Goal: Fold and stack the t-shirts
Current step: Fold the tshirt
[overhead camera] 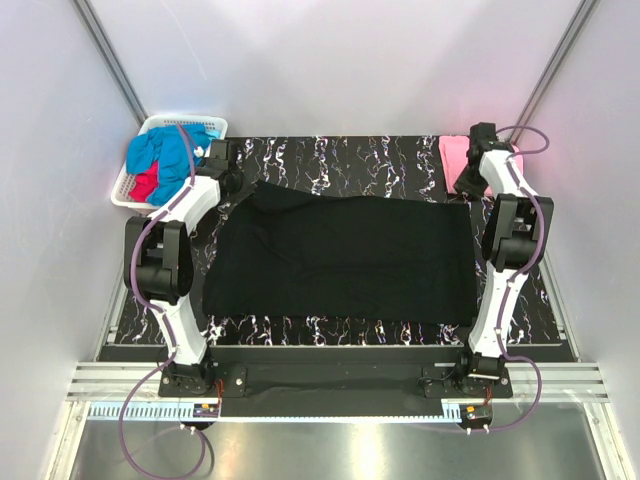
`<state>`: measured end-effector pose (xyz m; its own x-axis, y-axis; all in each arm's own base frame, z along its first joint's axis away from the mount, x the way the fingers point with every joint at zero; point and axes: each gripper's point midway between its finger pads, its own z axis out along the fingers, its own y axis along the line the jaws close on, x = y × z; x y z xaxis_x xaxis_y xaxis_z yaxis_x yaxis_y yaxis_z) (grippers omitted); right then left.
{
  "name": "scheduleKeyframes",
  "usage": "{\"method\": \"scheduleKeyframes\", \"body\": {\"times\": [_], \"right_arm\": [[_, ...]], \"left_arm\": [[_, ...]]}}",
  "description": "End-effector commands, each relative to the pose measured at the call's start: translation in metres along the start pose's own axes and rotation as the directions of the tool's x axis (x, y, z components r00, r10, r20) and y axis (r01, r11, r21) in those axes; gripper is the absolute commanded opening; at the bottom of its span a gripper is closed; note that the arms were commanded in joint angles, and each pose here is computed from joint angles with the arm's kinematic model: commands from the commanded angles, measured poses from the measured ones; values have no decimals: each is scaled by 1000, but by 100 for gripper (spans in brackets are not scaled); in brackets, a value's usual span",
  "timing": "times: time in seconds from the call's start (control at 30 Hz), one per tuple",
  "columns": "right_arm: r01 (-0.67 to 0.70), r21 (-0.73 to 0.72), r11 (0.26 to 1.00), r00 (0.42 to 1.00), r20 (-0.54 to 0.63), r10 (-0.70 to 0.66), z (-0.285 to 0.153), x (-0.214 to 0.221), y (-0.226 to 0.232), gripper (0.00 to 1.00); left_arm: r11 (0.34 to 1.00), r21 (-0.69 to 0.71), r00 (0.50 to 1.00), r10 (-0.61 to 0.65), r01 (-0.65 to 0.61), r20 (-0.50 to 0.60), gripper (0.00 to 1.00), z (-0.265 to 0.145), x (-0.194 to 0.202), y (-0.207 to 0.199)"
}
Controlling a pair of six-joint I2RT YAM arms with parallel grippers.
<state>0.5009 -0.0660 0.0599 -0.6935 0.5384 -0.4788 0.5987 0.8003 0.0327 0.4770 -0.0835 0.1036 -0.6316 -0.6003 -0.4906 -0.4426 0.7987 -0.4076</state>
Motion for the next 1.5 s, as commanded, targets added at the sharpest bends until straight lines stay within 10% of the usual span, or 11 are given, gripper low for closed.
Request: {"method": "scheduleKeyframes", "body": {"times": [0.0, 1.2, 1.47], "right_arm": [[21, 62, 998, 999, 31, -23, 2, -21, -16, 41], [24, 7, 1000, 981, -193, -22, 44, 20, -16, 43], [12, 16, 1000, 979, -205, -9, 46, 23, -19, 0]], "left_arm": [[998, 57, 999, 11, -13, 41, 0, -13, -13, -12], [998, 63, 999, 2, -6, 50, 0, -17, -16, -14], [998, 59, 998, 13, -16, 55, 0, -19, -17, -13]]}}
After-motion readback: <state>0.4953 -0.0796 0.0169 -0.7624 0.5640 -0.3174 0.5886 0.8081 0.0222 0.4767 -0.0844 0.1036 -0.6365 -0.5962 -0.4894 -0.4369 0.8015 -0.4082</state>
